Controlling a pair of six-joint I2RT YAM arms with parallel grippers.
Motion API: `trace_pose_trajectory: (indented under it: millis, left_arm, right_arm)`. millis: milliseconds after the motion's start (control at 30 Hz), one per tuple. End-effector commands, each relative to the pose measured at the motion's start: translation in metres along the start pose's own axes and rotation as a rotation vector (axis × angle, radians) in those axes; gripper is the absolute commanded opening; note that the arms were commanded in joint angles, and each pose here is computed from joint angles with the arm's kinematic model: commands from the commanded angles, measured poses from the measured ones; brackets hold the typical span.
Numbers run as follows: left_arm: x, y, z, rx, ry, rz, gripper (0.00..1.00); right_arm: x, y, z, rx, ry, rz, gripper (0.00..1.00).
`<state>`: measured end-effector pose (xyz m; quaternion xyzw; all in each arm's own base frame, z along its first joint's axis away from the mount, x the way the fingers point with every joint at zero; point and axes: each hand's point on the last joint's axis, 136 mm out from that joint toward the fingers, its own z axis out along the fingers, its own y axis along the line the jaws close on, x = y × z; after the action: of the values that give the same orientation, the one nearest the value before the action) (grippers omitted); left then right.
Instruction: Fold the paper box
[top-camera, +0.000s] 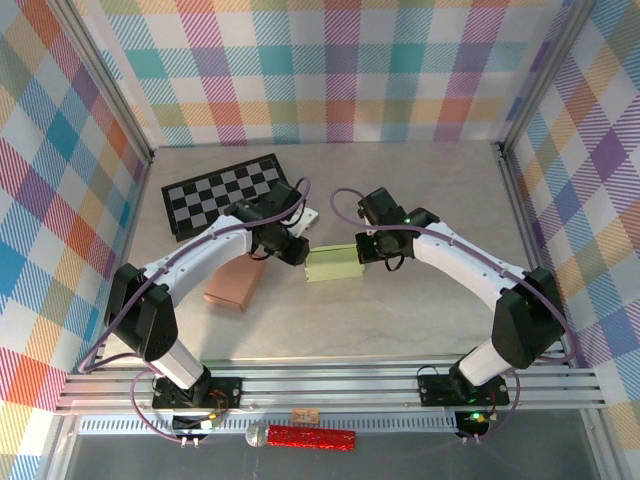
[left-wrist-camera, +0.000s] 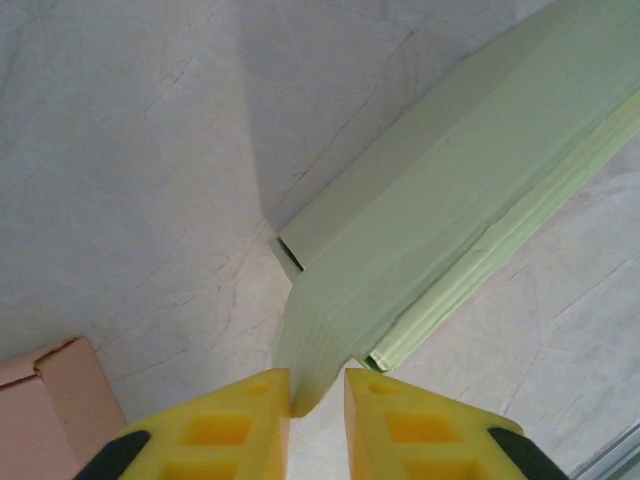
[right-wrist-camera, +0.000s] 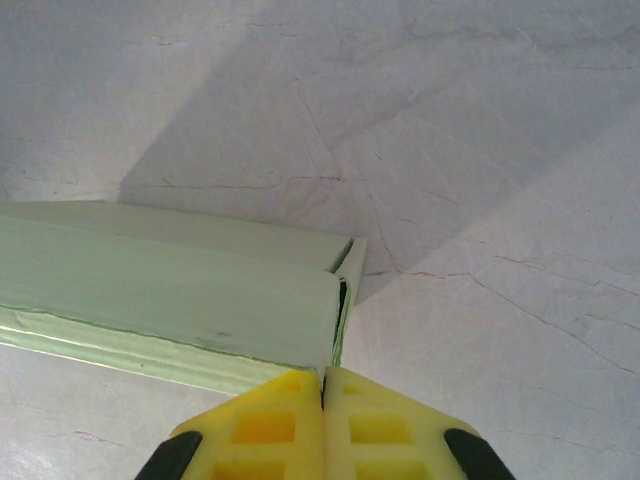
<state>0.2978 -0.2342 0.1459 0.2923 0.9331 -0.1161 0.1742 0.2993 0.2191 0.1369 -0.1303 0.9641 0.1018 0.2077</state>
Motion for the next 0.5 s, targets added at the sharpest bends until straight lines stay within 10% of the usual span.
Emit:
trace_pose_trajectory:
  millis: [0,467]
  left_arm:
    - [-0.0035,-0.0050,-0.0017,0.009,0.007,-0.001,0.17]
    - [-0.0003,-0.0087,0.0031,0.011,0.021,-0.034,0.08]
  right_arm:
    - [0.0005,0.0018,0.0004,0.008,0.015,0.005,0.00]
    - [-0.0004,0.0008,0.0010,0.015,0.013,0.019,0.00]
